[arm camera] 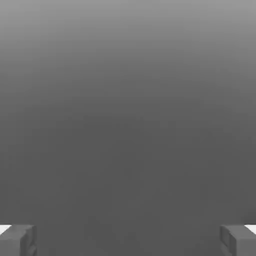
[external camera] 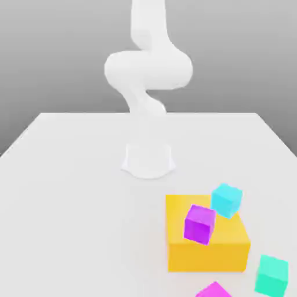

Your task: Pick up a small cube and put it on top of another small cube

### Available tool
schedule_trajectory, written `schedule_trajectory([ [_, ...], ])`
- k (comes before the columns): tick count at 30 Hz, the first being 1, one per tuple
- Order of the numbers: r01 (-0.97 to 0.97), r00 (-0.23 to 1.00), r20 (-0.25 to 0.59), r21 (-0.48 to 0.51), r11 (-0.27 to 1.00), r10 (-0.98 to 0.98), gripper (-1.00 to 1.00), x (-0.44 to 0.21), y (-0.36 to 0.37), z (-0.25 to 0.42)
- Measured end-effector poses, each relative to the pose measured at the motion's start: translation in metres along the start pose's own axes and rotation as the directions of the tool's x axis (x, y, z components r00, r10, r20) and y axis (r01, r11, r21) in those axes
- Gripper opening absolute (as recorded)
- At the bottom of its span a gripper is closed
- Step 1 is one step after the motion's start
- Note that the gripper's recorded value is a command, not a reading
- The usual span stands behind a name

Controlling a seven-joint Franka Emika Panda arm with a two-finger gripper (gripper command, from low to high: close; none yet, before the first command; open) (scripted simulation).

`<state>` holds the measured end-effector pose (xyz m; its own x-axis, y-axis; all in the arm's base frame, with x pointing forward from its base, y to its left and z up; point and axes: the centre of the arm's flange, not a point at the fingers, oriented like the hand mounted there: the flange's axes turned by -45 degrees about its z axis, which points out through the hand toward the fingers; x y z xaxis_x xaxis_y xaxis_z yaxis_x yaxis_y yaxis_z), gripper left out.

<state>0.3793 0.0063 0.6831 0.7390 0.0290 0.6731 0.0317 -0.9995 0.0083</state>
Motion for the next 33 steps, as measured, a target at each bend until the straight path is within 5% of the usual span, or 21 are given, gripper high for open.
schedule_trajectory([
  [15,0.243,0.898,0.338,0.151,0.958,-0.281,0.00,-0.042,-0.055,0.258],
  [27,0.381,0.686,0.527,0.329,0.864,-0.502,0.00,-0.170,-0.105,0.430],
  [33,0.403,0.621,0.558,0.375,0.835,-0.550,0.00,-0.241,-0.115,0.498],
])
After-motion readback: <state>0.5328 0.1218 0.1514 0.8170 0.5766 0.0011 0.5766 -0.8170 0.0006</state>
